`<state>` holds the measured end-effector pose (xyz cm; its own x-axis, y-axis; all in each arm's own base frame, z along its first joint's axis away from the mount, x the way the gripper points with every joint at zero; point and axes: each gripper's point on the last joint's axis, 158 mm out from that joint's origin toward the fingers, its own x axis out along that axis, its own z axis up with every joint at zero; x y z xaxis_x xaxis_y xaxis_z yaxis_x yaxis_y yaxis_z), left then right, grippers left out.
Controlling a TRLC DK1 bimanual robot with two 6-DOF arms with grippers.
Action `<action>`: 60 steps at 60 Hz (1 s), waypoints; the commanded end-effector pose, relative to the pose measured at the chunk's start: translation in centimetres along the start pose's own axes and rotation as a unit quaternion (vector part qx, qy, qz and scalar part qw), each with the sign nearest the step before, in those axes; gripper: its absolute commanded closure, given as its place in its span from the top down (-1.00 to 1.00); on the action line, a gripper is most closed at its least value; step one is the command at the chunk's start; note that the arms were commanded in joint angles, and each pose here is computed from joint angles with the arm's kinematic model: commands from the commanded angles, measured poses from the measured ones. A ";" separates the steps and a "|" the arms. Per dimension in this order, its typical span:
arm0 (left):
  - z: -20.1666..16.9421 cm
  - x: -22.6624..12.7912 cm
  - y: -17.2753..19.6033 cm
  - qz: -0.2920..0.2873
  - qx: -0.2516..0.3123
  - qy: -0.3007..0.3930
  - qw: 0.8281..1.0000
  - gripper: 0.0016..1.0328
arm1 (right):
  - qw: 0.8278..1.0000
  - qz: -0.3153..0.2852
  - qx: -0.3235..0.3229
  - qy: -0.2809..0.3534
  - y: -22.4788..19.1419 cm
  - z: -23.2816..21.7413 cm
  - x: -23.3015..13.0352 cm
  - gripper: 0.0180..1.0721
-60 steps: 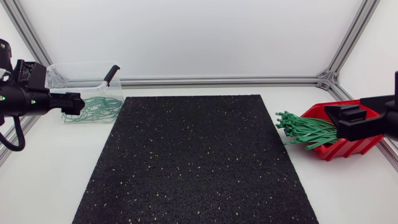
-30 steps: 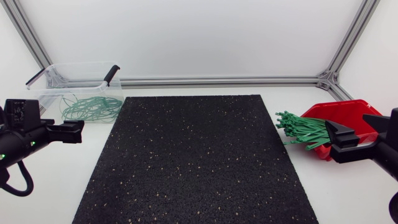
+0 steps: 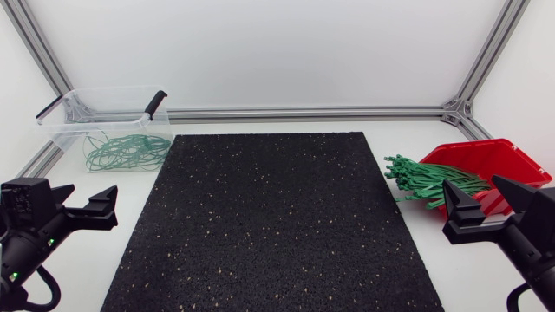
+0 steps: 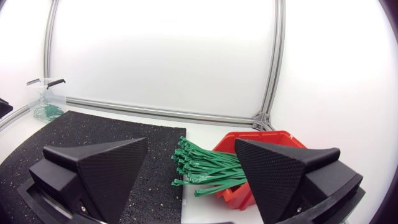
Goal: Take a green cable tie from the red box, thread the tail through the head to close it, then place it in the transparent bin on the left.
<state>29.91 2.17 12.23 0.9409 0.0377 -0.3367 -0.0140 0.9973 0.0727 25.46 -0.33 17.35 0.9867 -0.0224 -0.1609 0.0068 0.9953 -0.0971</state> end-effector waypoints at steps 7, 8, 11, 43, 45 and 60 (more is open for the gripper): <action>-0.9 -0.5 0.3 0.011 -0.009 -0.015 1.000 0.92 | 0.999 -0.001 0.030 -0.025 0.1 -1.5 0.2 0.93; -0.9 -0.5 0.3 0.011 -0.009 -0.017 1.000 0.92 | 0.999 -0.001 0.032 -0.027 0.1 -1.6 0.2 0.93; -1.0 -0.8 0.3 0.012 -0.008 -0.026 1.000 0.92 | 0.999 0.001 0.037 -0.035 0.2 -1.8 0.3 0.93; -0.6 -2.8 -0.8 0.003 -0.017 -0.079 0.997 0.92 | 0.997 0.004 0.048 -0.053 0.4 -2.4 0.4 0.93; -0.6 -2.9 -0.8 0.002 -0.018 -0.082 0.996 0.92 | 0.997 0.004 0.048 -0.053 0.4 -2.4 0.4 0.93; -0.5 -3.7 -1.5 -0.008 -0.024 -0.100 0.995 0.92 | 0.997 0.004 0.048 -0.053 0.4 -2.4 0.4 0.93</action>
<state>26.49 0.78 13.45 0.9891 0.0190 -0.1462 -0.0126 0.9989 0.0446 25.36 -0.13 15.50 0.9984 -0.0085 -0.0564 0.0072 0.9997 -0.0226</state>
